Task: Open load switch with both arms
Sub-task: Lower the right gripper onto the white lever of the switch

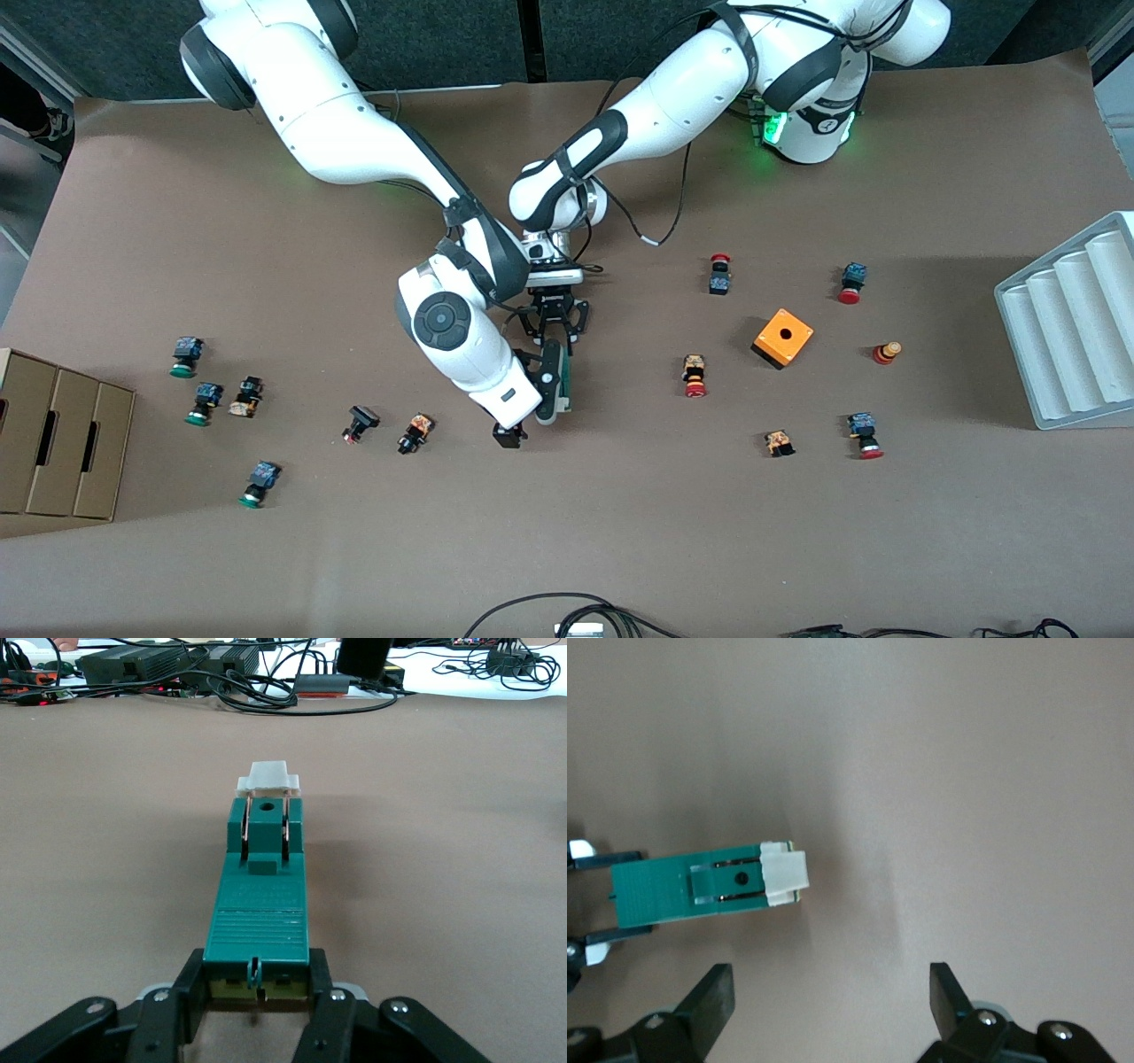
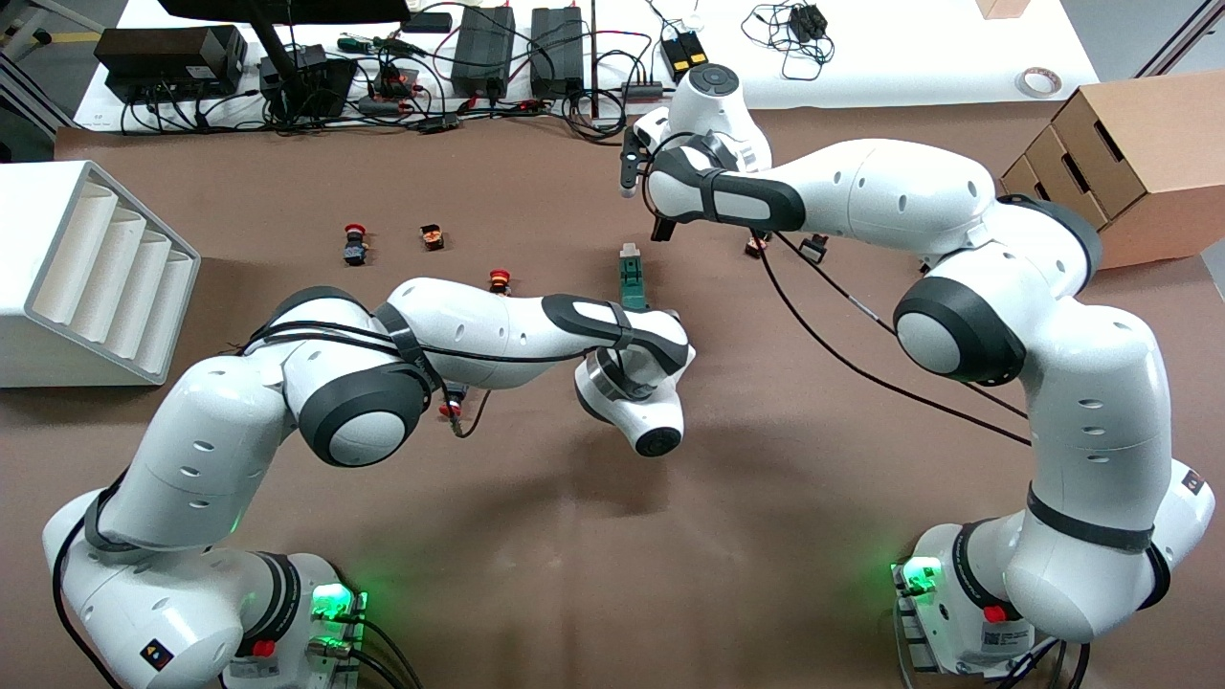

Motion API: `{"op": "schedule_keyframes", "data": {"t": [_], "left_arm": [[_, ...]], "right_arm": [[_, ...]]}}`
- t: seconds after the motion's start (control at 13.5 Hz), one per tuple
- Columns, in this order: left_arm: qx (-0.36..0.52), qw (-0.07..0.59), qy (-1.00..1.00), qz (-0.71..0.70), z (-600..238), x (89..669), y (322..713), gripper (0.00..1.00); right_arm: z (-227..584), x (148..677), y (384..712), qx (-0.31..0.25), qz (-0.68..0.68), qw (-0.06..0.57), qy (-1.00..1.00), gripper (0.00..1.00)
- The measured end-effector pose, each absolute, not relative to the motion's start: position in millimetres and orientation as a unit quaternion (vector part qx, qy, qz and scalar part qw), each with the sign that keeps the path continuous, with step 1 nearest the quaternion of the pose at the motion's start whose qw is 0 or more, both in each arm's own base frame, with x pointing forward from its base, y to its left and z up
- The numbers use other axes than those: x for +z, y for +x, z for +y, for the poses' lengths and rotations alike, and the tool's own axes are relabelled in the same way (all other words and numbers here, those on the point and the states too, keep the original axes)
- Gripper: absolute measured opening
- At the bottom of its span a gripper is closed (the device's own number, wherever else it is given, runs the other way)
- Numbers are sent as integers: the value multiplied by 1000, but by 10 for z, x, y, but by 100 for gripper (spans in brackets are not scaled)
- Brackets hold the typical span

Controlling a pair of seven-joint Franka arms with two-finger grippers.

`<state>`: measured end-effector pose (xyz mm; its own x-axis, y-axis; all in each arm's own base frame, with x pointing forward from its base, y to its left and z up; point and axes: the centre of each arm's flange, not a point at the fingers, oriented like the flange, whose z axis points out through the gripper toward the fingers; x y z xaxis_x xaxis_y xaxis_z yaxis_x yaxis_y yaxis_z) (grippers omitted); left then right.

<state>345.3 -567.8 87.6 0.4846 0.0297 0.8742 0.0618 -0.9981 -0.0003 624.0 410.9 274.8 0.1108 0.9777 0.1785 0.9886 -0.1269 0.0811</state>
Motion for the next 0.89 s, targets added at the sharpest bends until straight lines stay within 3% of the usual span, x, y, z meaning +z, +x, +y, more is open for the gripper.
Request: {"op": "schedule_keyframes", "data": {"t": [0.37,0.44,0.89], "left_arm": [[-508,16,-861,-26,-5675,874,3451,48],[-508,16,-861,-25,-5675,873,3451,48],[-508,12,-861,-31,-5674,872,3450,48]], "right_arm": [[4403,2604,6060,-87,-664,19,-742,89],[4485,2542,6011,-91,-664,17,-742,83],[4646,2314,5903,-96,-658,2,-747,79]]}}
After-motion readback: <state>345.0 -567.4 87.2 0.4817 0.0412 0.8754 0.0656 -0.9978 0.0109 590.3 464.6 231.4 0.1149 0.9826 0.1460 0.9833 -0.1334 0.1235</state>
